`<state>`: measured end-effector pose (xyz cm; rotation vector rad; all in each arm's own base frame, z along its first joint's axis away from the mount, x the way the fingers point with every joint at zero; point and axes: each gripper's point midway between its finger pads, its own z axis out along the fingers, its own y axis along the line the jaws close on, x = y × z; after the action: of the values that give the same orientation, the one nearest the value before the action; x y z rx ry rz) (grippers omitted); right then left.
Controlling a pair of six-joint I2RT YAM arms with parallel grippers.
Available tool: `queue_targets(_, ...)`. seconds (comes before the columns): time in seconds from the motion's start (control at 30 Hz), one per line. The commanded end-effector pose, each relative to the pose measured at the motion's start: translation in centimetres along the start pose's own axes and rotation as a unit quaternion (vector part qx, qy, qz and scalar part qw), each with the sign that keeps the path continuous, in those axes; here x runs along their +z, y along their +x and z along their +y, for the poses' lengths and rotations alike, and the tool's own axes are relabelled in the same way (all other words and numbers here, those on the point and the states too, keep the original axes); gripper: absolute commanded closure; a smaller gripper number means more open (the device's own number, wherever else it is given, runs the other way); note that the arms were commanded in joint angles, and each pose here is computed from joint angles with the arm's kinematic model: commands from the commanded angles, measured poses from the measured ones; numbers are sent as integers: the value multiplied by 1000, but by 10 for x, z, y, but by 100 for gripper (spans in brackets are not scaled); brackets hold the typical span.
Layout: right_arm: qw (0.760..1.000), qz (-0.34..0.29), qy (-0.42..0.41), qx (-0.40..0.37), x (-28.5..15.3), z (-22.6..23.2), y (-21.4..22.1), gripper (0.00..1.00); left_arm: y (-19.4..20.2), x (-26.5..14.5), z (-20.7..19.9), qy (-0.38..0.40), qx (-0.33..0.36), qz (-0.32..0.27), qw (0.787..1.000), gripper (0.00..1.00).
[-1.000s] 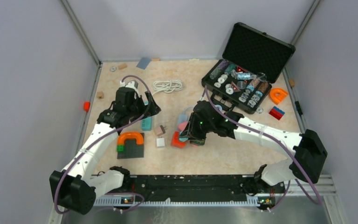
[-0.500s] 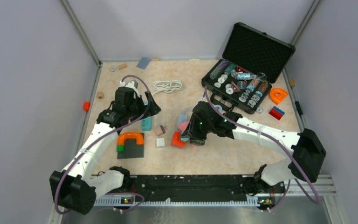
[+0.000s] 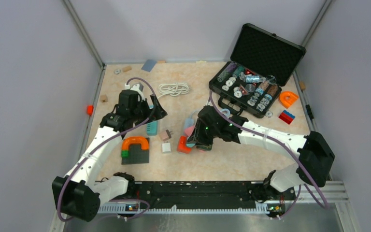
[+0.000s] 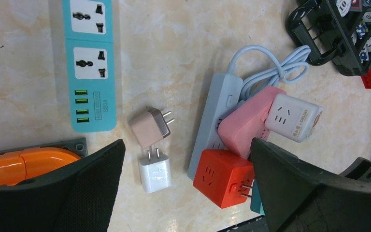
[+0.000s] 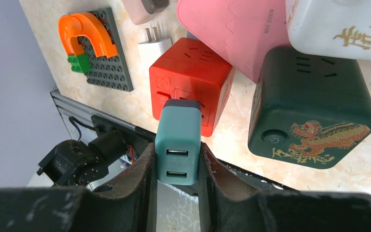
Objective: Insert the plug
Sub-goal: Insert the plug into the socket.
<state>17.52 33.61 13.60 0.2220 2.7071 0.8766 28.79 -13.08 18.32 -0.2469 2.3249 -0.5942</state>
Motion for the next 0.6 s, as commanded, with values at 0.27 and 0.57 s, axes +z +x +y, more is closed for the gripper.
queue_targets(0.27, 1000, -12, 2, -21, 6, 4, -5, 100, -9, -1, -10, 27, 2, -13, 1000, 1)
queue_targets(0.57, 1000, -13, 22, -17, 6, 0, -6, 100, -7, 0, -9, 30, 2, -9, 1000, 1)
